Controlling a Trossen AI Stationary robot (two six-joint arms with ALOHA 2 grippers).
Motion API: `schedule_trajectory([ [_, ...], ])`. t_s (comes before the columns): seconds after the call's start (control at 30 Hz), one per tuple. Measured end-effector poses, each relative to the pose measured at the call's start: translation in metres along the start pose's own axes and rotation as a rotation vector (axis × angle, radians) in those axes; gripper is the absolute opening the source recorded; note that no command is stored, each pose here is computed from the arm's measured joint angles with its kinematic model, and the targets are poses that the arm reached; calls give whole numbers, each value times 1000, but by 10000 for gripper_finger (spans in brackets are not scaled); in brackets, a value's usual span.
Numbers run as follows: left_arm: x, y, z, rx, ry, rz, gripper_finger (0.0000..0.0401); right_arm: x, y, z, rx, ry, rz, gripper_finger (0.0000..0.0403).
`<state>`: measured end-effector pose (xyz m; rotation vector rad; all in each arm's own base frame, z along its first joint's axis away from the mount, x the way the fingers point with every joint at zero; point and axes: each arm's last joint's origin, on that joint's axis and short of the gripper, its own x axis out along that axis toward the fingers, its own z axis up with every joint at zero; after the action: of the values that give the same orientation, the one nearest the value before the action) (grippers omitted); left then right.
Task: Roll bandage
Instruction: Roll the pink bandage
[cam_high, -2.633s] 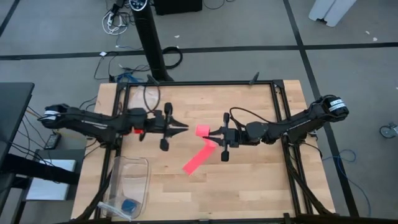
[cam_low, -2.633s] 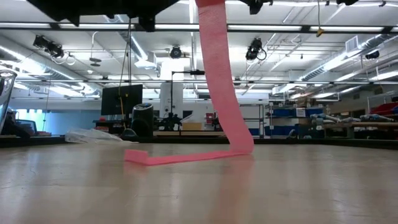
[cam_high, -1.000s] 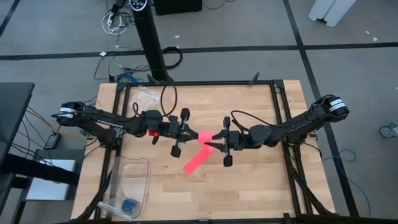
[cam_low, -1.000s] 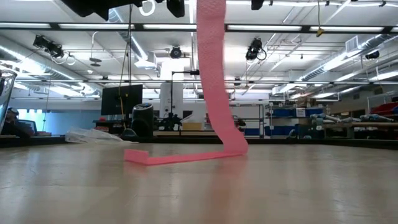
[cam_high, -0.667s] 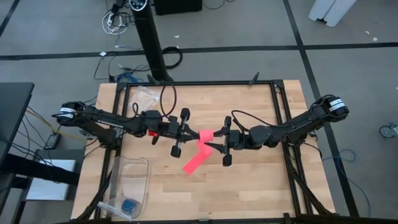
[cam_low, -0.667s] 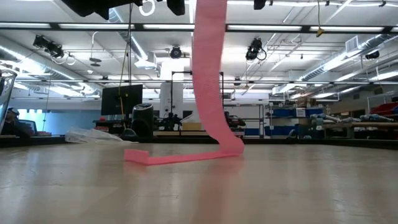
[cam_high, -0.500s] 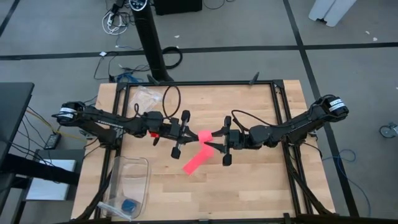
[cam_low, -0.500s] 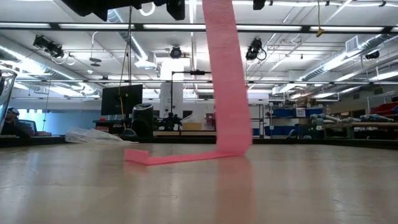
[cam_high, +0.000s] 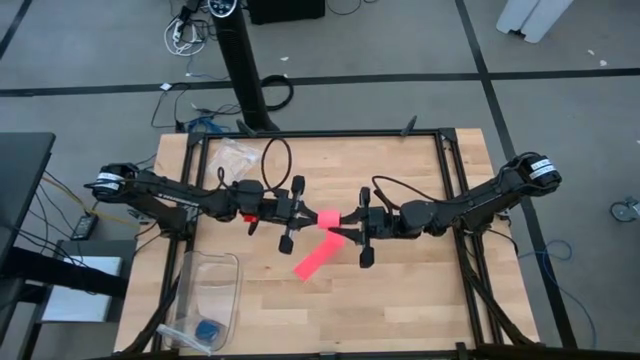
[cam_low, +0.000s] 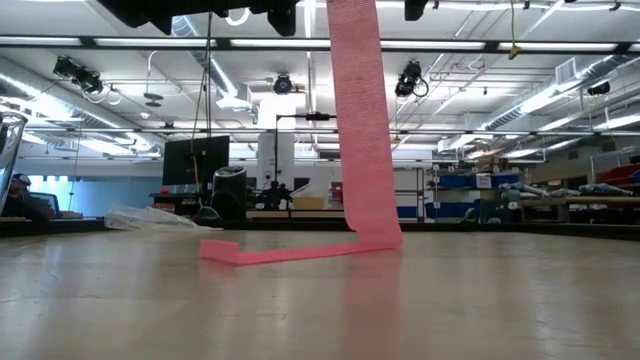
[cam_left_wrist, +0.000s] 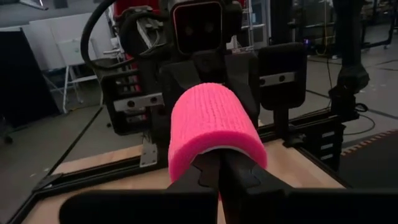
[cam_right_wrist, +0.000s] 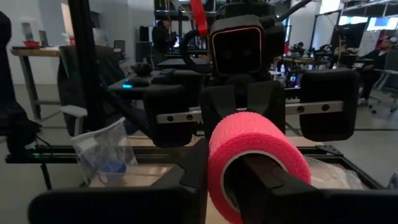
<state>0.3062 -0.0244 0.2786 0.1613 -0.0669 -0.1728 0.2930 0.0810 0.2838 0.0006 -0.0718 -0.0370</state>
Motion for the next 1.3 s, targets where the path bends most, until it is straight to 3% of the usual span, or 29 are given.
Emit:
schedule_trajectory([
  [0.17, 4, 0, -2, 17, -43, -8, 4, -1, 2, 1, 10, -2, 7, 55],
  [0.47, 5, 0, 3, 19, -135, -42, 3, -3, 4, 6, 41, -47, -21, 91],
  [0.7, 5, 5, 7, 9, -180, -39, 1, -6, 13, 10, -1, -87, -55, 111],
  [0.87, 4, 5, 8, 11, -192, -45, 1, -8, 16, 9, -6, -76, -114, 111],
  [1.3, 4, 5, 10, 15, -213, -57, 0, -13, 27, 11, -35, -80, -94, 113],
])
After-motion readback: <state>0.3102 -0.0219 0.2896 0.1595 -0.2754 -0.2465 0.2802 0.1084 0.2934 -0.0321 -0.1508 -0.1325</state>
